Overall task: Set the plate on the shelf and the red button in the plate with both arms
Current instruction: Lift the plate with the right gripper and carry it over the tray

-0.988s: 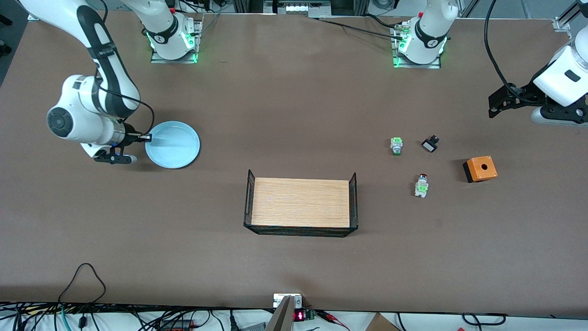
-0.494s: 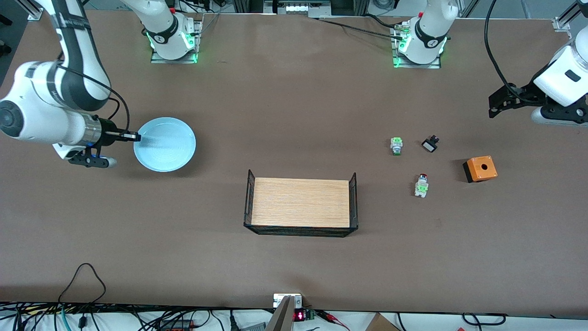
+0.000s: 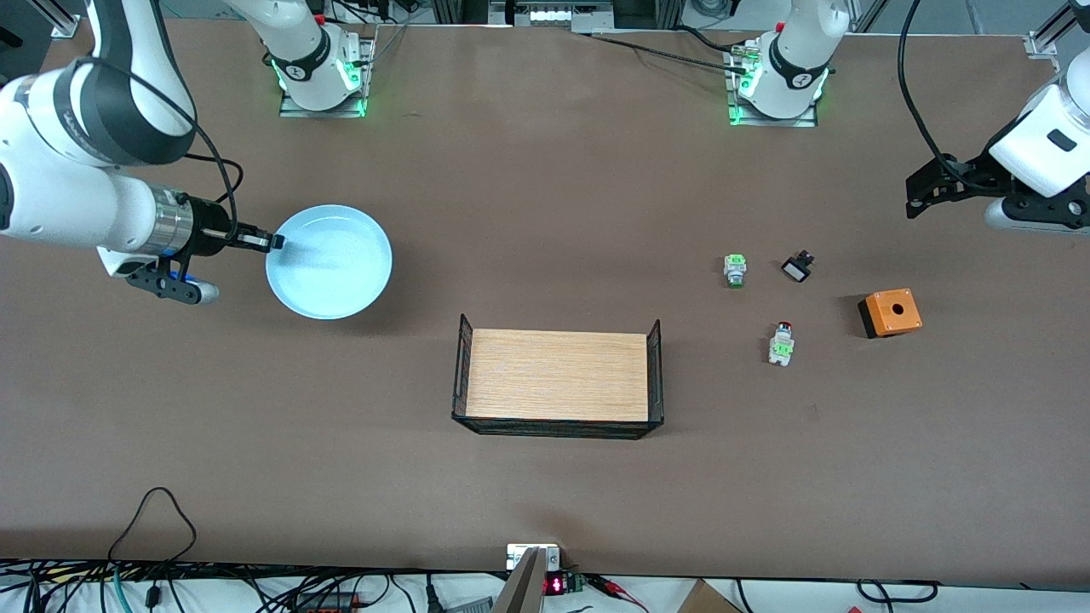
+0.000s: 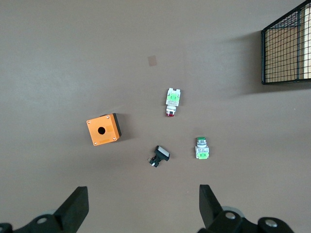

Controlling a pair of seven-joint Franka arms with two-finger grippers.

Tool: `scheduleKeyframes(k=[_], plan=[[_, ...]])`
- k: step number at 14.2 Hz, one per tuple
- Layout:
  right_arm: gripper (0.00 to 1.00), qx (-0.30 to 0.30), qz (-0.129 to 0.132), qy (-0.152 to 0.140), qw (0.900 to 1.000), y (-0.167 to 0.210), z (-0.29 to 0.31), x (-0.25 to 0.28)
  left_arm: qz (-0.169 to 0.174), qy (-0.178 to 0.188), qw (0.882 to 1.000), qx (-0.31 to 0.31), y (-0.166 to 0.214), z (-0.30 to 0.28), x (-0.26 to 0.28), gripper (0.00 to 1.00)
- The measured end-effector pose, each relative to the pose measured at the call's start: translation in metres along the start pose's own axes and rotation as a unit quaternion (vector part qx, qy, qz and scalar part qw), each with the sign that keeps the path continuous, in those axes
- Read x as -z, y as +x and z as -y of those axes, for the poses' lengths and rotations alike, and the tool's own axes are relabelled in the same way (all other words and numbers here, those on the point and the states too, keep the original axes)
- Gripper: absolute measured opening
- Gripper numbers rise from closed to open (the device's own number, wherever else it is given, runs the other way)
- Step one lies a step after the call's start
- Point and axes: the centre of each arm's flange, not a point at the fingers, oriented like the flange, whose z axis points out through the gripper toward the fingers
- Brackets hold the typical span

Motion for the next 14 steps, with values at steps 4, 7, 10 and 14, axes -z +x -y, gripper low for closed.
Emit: scheduleKeyframes(k=[4,7,10,14], plan=[[0.03,-0.075,0.002,0.043,0.996,-0.02,0.039,0.022,0.0,0.0,1.0,0.0,0.0,0.0,0.0,1.0],[0.03,-0.126,0.006,0.055,0.99,-0.035,0.07,0.023,0.0,0.0,1.0,0.0,0.0,0.0,0.0,1.0],[0.03,-0.168,0.006,0.067,0.984,-0.05,0.101,0.017,0.004,0.0,1.0,0.001,-0.001,0.001,-0.001,1.0],[0.03,-0.209,-0.007,0.073,0.975,-0.076,0.152,-0.003,0.009,0.0,1.0,0.001,-0.002,0.001,-0.002,1.0]])
